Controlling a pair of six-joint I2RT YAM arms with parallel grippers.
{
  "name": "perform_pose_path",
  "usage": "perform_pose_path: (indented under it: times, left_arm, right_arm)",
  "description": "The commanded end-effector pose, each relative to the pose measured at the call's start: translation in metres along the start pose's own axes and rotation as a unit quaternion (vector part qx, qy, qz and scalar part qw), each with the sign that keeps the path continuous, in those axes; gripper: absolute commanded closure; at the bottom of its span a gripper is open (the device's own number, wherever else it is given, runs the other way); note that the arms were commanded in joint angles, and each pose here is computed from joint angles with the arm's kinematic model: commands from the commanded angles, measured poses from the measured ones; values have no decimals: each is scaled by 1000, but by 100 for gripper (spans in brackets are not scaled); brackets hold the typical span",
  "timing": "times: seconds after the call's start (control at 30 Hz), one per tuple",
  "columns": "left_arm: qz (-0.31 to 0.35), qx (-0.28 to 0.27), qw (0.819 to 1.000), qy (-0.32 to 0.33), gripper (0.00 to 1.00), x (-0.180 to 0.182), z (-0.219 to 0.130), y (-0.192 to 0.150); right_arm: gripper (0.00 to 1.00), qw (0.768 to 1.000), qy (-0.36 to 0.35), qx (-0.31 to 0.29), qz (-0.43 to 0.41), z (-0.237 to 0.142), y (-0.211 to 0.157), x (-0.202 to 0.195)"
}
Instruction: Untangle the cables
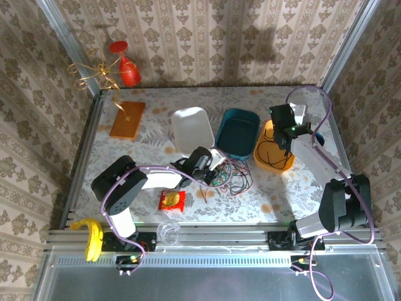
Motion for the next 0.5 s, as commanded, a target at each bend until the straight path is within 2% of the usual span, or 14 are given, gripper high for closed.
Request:
perform_pose_path:
  times: [0.0,0.27,0.37,0.47]
  left_arm:
    - [16,48,999,-3,100,-3,8,-23]
    - [18,49,999,-7,100,-5,10,-22]
    - [18,51,999,-6,100,-4,10,-23]
    - [19,52,998,-5,100,-4,10,-24]
  right_arm:
    - [100,999,-30,25,-18,-4,-28,-9]
    - [100,991,-58,36,-113,-2,-47,14]
    - [100,988,-8,30,-152,0,-46,44]
    - [100,987,75,18,-145,-1,-43,75]
Point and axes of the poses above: each hand's point on the last joint's axis, 136 mm out from that joint toward the fingers, its own z axis out along the fingers, its own x axis along the line the jaws close on, y = z × x, the point moved 1 cm from there along -z, back along the fingers, and after that the axes turned 12 degrees about -z, right-handed, at the moved point
